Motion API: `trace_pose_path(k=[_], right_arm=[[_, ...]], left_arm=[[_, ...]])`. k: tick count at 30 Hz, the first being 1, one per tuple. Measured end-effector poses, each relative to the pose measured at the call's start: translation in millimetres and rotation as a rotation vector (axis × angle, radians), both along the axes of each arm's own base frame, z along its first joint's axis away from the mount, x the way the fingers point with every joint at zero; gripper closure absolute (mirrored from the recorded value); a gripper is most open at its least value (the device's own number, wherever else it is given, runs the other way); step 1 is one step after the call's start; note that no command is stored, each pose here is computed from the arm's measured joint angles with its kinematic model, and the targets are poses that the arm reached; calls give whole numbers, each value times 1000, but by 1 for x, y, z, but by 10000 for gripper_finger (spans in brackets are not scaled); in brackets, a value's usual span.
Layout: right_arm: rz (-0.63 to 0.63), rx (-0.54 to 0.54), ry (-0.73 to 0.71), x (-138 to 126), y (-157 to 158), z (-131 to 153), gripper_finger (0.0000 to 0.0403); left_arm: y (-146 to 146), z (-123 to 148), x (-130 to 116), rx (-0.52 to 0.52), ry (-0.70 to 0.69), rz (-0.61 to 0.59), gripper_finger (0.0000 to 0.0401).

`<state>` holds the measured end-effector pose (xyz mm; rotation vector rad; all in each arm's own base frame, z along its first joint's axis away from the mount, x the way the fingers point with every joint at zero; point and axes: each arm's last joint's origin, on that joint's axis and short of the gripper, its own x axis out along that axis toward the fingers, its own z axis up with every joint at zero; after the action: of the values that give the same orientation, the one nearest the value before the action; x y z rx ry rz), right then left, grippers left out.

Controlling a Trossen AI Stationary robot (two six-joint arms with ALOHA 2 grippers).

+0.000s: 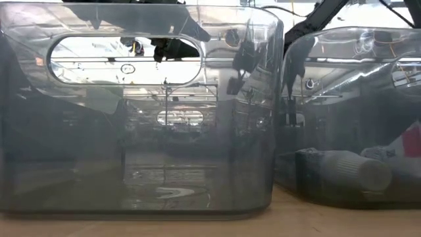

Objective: Pick & Place Travel size toiletries
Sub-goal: Put the white toothpaste into the middle black bin

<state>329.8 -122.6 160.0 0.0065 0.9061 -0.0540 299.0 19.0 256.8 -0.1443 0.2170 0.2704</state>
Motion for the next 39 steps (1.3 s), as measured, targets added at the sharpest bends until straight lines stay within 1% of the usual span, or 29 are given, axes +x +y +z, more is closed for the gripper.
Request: trace_pose_path(k=[6,11,13,18,25,29,32,39], right_arm=[[-8,9,1,-14,6,28,328],[-13,22,21,-31,12,51,327],[-13,28,34,-39,15,58,328],[-26,43,10,-53,25,72,328],[14,56,-48,-74,54,74,331],[39,73,-116,-81,72,72,330],[66,91,-160,-83,86,69,329],[176,122,-188,-82,119,68,334]], left_arm=[[0,0,0,1,3,0,107],[0,0,0,2,3,0,107],[0,0,0,2,4,0,107],[0,0,0,2,4,0,107],[0,0,0,2,2,0,107],[0,0,0,1,3,0,107],[0,0,0,2,3,1,107],[0,0,0,1,2,1,107]])
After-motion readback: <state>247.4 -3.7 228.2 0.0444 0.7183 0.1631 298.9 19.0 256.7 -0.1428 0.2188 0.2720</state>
